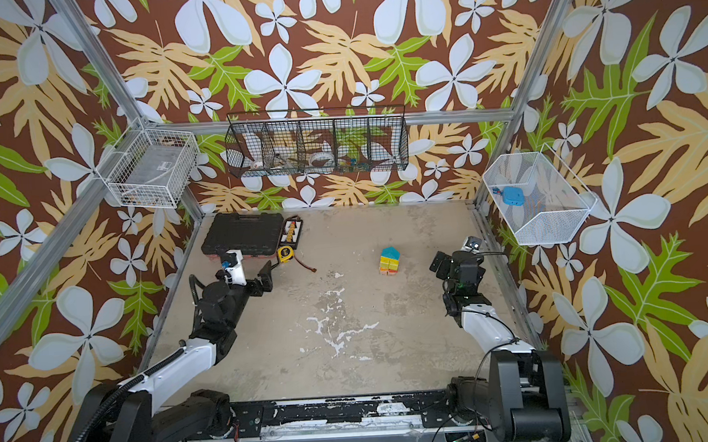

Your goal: Build the wood block tower

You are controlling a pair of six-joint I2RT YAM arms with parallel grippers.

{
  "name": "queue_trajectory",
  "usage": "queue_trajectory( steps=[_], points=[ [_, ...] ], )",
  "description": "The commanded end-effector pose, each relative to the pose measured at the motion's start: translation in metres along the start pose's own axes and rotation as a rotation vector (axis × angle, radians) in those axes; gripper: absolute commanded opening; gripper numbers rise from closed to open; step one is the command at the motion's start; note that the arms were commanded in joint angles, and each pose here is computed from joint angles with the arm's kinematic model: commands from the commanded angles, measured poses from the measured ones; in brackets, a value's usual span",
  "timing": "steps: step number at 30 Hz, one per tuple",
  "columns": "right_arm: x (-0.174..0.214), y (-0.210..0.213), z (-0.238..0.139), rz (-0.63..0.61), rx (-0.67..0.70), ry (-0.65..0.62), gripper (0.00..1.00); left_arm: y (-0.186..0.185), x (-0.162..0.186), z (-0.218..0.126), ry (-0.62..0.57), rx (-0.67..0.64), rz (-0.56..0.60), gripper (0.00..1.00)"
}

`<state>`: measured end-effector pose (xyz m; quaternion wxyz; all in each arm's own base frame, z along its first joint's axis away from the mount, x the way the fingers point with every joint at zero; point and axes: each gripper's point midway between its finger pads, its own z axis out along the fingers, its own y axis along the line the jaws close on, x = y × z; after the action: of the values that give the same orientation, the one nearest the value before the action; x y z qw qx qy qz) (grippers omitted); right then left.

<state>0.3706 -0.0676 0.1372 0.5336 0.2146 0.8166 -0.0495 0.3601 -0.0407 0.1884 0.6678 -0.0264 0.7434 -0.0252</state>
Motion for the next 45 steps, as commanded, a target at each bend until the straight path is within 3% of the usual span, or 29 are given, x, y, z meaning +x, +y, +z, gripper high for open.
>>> queue_trajectory(
  steps=[1,2,3,7,9,11,14,15,17,22,30,45],
  points=[
    [-0.010,-0.006,-0.004,-0.041,0.009,-0.156,0.97,0.052,-0.008,-0.018,-0.145,-0.278,0.011,1.00],
    [-0.010,-0.001,-0.008,-0.078,-0.027,-0.201,0.93,0.058,-0.002,-0.020,-0.153,-0.305,0.026,1.00],
    [-0.007,-0.004,-0.008,-0.094,0.002,-0.205,0.93,0.059,0.011,-0.013,-0.071,-0.320,0.021,1.00],
    [0.011,-0.023,-0.002,-0.071,0.087,-0.231,0.93,0.053,0.030,-0.005,-0.044,-0.236,0.017,1.00],
    [0.015,0.000,0.001,-0.165,0.042,-0.205,0.92,0.057,0.037,-0.007,-0.082,-0.244,0.013,1.00],
    [0.020,0.023,-0.003,-0.262,-0.027,-0.243,0.92,0.055,0.047,0.001,-0.009,-0.207,-0.006,1.00],
    [0.022,0.026,-0.008,-0.261,-0.076,-0.254,0.93,0.059,0.047,-0.004,-0.067,-0.187,-0.014,1.00],
    [0.024,0.027,-0.011,-0.265,-0.100,-0.265,0.93,0.055,0.054,0.000,-0.009,-0.166,-0.014,1.00],
    [0.028,0.026,-0.013,-0.263,-0.112,-0.282,1.00,0.056,0.048,-0.002,-0.058,-0.167,-0.007,1.00],
    [0.028,0.025,-0.013,-0.261,-0.114,-0.278,1.00,0.056,0.054,0.004,-0.009,-0.153,-0.021,1.00],
    [0.028,0.022,-0.020,-0.230,-0.168,-0.302,1.00,0.057,0.049,-0.001,-0.041,-0.155,-0.023,1.00],
    [0.029,0.027,-0.013,-0.267,-0.125,-0.279,1.00,0.056,0.050,-0.001,-0.039,-0.150,-0.019,1.00]
  ],
)
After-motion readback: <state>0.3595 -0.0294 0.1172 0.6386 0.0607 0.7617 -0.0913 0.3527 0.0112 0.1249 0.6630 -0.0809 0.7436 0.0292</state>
